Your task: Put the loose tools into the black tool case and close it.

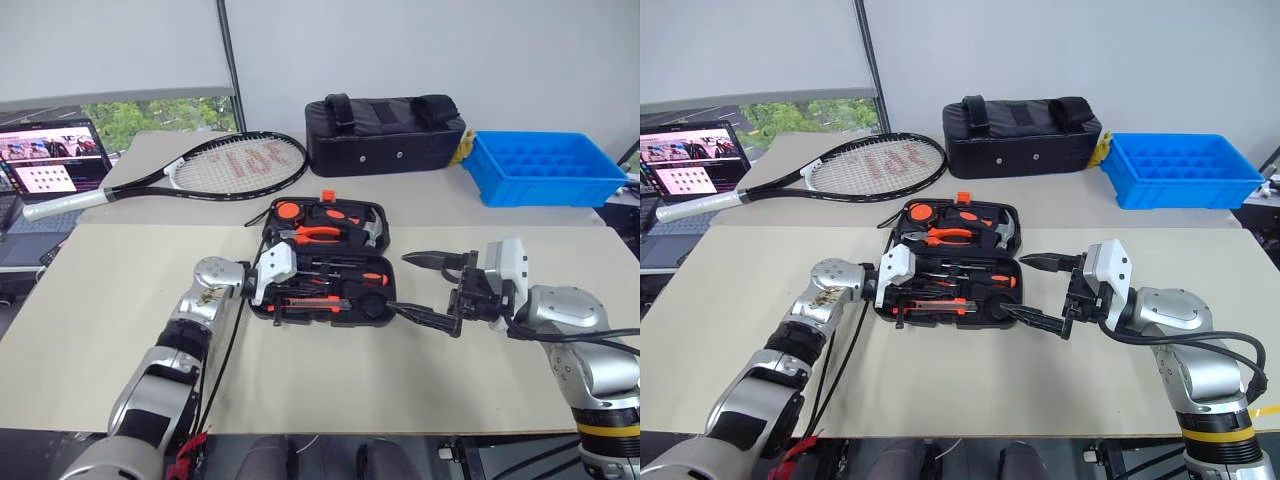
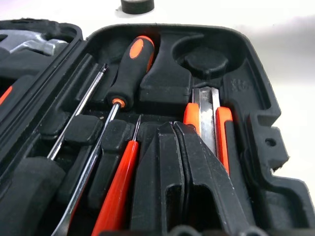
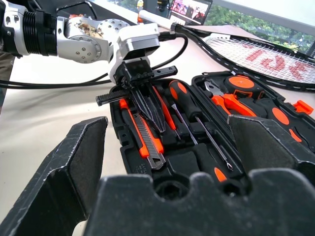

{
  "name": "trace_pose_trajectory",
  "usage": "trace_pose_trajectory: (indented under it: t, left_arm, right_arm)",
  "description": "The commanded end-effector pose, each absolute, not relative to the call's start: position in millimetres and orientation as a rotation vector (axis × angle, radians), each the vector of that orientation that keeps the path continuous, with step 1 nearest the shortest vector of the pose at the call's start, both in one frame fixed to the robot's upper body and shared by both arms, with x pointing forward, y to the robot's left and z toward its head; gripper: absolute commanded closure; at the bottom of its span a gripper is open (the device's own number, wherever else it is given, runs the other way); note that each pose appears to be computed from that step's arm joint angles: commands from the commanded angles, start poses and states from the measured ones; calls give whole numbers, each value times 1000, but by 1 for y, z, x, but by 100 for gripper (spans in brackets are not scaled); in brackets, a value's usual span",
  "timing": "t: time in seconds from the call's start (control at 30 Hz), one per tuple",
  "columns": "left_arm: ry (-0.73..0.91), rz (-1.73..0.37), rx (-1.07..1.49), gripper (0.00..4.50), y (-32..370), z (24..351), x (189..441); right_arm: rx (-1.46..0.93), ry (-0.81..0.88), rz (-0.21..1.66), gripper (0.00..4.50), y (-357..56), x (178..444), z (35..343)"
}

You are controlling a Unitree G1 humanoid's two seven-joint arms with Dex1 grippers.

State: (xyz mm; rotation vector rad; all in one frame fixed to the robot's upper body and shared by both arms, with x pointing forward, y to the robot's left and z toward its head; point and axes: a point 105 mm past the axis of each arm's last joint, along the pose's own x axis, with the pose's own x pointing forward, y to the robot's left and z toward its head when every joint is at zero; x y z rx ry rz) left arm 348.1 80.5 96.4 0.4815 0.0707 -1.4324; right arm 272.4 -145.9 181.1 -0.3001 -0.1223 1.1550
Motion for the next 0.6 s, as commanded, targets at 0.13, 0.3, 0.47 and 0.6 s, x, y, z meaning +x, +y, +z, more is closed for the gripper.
trace_pose_trajectory:
  t: [0.13,0.3,0.47,0.6]
  left_arm:
    - [86,-1487,636,442,78,74,339]
    - [31,-1528,777,442,77,61,331]
    - [117,-1519,814,442,86,40,330]
    - [259,-1485,785,442,97,27,333]
  right_arm:
    - [-333,-164,1149,0,-149,270,191]
    - [-331,-164,1149,0,-146,269,190]
    - [-333,-161,1145,0,-147,269,188]
    - [-353,-122,1102,0,-153,275,185]
